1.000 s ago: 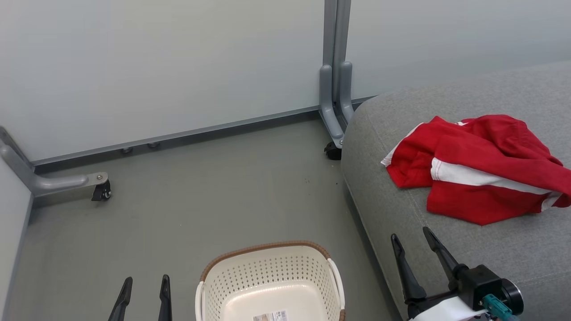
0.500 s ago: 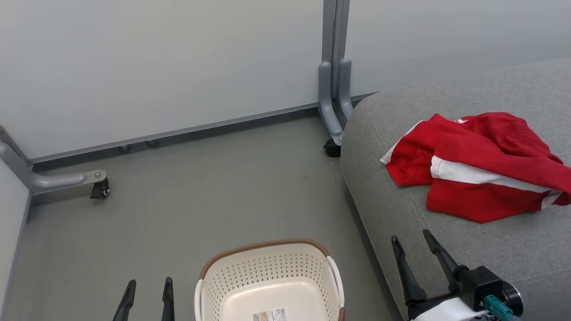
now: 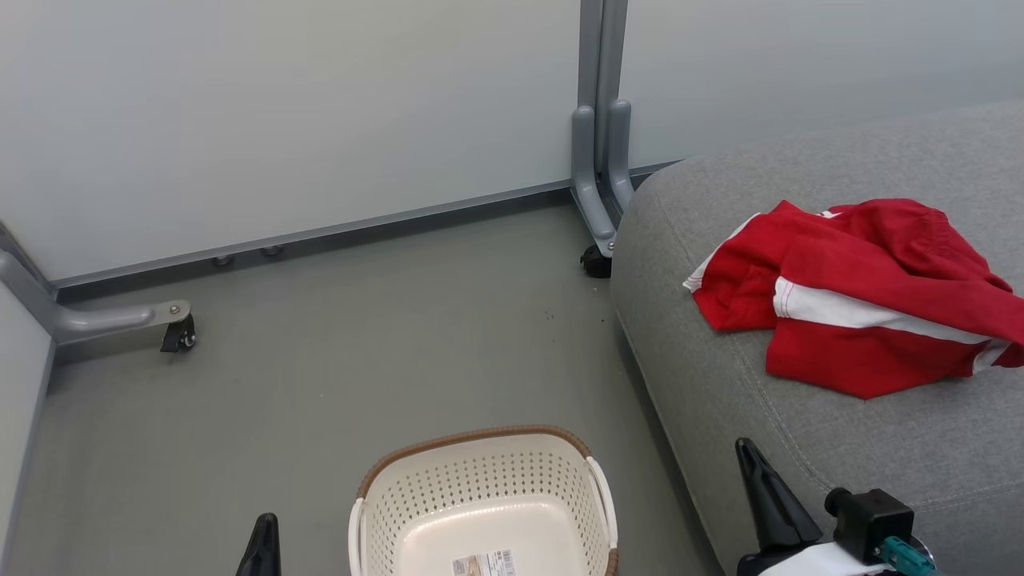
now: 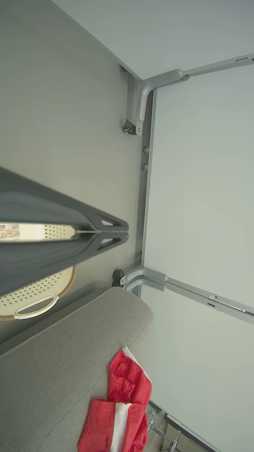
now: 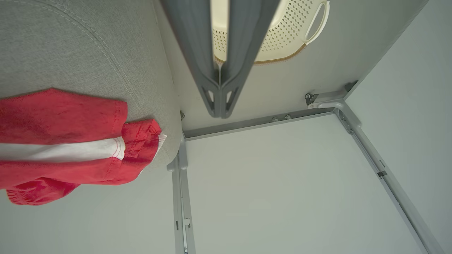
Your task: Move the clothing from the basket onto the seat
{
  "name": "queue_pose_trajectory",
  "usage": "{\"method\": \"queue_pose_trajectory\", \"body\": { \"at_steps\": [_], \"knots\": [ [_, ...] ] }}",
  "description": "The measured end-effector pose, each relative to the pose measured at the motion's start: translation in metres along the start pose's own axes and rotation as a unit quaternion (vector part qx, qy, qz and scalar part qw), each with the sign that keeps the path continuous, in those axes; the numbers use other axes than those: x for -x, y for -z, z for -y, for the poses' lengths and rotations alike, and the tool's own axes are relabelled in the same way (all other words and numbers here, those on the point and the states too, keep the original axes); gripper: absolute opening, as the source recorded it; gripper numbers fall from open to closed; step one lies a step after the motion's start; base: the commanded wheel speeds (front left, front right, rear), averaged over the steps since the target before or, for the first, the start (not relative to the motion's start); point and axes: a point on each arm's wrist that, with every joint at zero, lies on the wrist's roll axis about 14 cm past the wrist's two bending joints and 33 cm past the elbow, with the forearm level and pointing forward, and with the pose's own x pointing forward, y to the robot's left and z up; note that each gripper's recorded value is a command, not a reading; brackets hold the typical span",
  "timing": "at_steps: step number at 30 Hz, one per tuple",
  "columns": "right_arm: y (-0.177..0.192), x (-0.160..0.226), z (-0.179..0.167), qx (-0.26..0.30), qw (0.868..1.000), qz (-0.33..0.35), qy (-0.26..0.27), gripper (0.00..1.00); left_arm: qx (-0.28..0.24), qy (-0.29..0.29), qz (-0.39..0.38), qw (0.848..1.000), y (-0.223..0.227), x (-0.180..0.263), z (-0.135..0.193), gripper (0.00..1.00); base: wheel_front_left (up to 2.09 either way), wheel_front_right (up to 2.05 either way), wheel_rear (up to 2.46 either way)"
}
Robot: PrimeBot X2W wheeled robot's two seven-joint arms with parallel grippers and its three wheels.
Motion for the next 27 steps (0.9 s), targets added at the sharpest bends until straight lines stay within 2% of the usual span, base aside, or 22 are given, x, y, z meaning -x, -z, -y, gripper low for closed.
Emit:
{"method": "queue_pose_trajectory", "body": {
  "at_steps": [12, 27],
  "knots": [
    [-0.001, -0.008, 0.016, -0.105, 0.994, -0.002, 0.031, 0.0, 0.101, -0.024, -0.001, 0.995, -0.002, -0.012, -0.01, 0.0, 0.0, 0.0, 0.0],
    [-0.006, -0.018, 0.032, -0.219, 0.974, 0.002, 0.057, 0.0, 0.209, -0.042, 0.005, 0.977, -0.008, -0.027, -0.02, 0.0, 0.0, 0.0, 0.0]
  ]
}}
